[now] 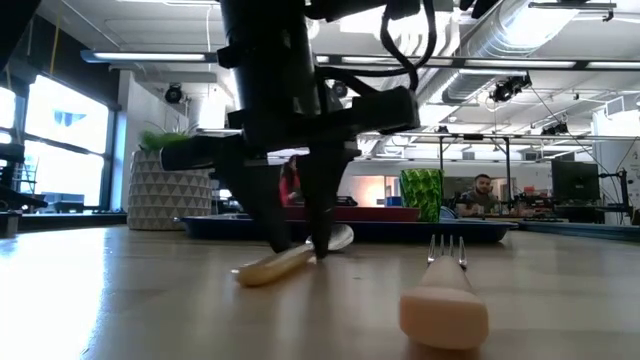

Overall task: Pick and place plate/cup/fork/spoon on tray
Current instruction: Put the orange spoon on the blue serving tray to the left side of the pink plate

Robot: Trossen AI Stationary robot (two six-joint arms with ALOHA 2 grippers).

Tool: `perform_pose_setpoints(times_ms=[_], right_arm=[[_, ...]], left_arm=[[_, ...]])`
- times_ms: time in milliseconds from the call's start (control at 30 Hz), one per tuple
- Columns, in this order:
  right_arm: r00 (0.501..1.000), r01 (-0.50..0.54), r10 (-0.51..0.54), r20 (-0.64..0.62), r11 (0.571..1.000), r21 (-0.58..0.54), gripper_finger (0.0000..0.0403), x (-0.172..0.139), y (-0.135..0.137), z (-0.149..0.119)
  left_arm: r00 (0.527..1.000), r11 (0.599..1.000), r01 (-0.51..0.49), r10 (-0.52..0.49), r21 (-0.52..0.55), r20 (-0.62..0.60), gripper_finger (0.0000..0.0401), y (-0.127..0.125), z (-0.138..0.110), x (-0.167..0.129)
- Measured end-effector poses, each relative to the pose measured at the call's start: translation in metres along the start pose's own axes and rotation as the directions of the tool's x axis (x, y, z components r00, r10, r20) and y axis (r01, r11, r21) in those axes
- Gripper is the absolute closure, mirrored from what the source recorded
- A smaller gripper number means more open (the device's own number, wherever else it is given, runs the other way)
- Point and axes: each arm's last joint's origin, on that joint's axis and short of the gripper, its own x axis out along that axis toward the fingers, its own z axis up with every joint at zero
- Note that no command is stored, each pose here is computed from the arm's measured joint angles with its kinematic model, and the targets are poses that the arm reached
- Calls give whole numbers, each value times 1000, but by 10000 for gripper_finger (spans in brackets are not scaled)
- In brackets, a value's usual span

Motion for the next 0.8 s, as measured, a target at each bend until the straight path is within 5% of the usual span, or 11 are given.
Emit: perform_pose_setpoints(times_ms=[400, 800], right_arm=[[1000, 0, 0, 0, 1000, -1, 265, 0, 0, 0], [1000, -1, 1, 0, 1000, 0, 265, 0, 0, 0]], left_arm=[[998, 987, -55, 55, 154, 3, 359, 6, 0, 1], [1000, 980, -25, 25, 198, -1, 359, 4, -6, -5]])
